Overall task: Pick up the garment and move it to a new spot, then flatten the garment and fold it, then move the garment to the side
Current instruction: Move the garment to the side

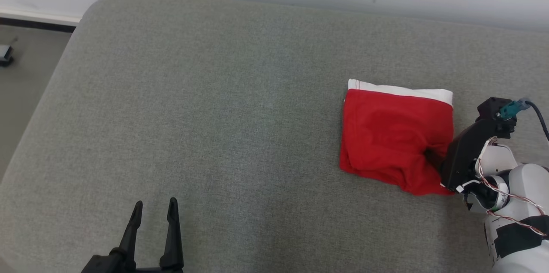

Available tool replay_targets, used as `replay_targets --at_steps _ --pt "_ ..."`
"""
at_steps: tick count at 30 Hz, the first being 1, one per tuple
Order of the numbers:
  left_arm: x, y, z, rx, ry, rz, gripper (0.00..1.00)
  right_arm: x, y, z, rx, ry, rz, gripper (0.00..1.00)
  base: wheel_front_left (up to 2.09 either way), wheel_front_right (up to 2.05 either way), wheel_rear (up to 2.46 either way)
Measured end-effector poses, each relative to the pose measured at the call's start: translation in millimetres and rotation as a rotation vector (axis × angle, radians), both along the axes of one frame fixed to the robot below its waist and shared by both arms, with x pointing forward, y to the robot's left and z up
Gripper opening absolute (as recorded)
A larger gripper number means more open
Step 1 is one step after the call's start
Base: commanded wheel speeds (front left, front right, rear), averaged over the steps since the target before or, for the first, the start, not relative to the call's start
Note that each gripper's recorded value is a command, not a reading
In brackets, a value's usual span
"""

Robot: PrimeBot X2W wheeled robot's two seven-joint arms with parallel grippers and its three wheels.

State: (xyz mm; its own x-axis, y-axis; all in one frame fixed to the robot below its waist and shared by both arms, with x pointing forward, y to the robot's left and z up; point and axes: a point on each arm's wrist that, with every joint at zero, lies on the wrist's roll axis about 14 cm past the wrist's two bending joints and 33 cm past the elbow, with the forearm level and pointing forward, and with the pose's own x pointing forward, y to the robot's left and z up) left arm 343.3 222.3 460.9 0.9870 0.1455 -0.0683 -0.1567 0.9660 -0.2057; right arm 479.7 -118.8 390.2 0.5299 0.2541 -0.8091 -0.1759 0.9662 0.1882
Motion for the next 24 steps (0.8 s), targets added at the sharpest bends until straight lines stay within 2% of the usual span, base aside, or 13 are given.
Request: replay_targets --at_steps 3,4,5,6,7,8,9,14,17,20,24 --pt "0.7 3.3 -3.2 0.003 0.011 0.009 1.0 0.1 4.3 -7.4 -0.008 0.018 0.015 1.0 0.0 0.0 0.0" --pt "1.1 3.5 -4.2 0.004 0.015 0.008 1.0 0.2 5.2 -8.7 -0.015 0.021 0.024 0.95 0.0 0.0 0.0" --pt "1.2 3.4 -5.7 0.003 0.019 0.008 1.0 0.3 4.9 -9.5 -0.034 0.02 0.037 0.49 0.0 0.0 0.0" --pt "1.4 3.2 -7.1 0.001 0.023 0.007 1.0 0.1 5.3 -9.7 -0.053 0.017 0.054 0.49 0.0 0.0 0.0" --pt "2.0 2.1 -8.0 -0.002 0.025 0.002 1.0 0.2 5.9 -9.1 -0.064 0.01 0.067 0.31 0.0 0.0 0.0" --pt "3.0 0.5 -8.4 -0.006 0.025 -0.004 1.0 0.3 5.6 -8.5 -0.072 0.003 0.074 0.07 0.0 0.0 0.0" --pt "3.0 0.5 -8.4 -0.006 0.025 -0.004 1.0 0.3 5.6 -8.5 -0.072 0.003 0.074 0.0 0.0 0.0 0.0" --pt "10.4 -4.7 -7.7 -0.015 0.017 -0.023 1.0 3.0 2.5 -3.4 -0.129 -0.039 0.131 0.0 0.0 0.0 0.0" --pt "15.3 -8.2 -6.9 -0.021 0.011 -0.035 1.0 8.7 -8.5 4.0 -0.209 -0.075 0.181 0.0 0.0 0.0 0.0" --pt "19.4 -12.6 -8.0 -0.03 0.011 -0.048 1.0 14.2 -21.0 14.3 -0.287 -0.105 0.224 0.0 0.0 0.0 0.0" --pt "29.3 -21.0 -6.9 -0.046 0.0 -0.074 1.0 25.9 -27.3 38.6 -0.329 -0.167 0.264 0.0 0.0 0.0 0.0"
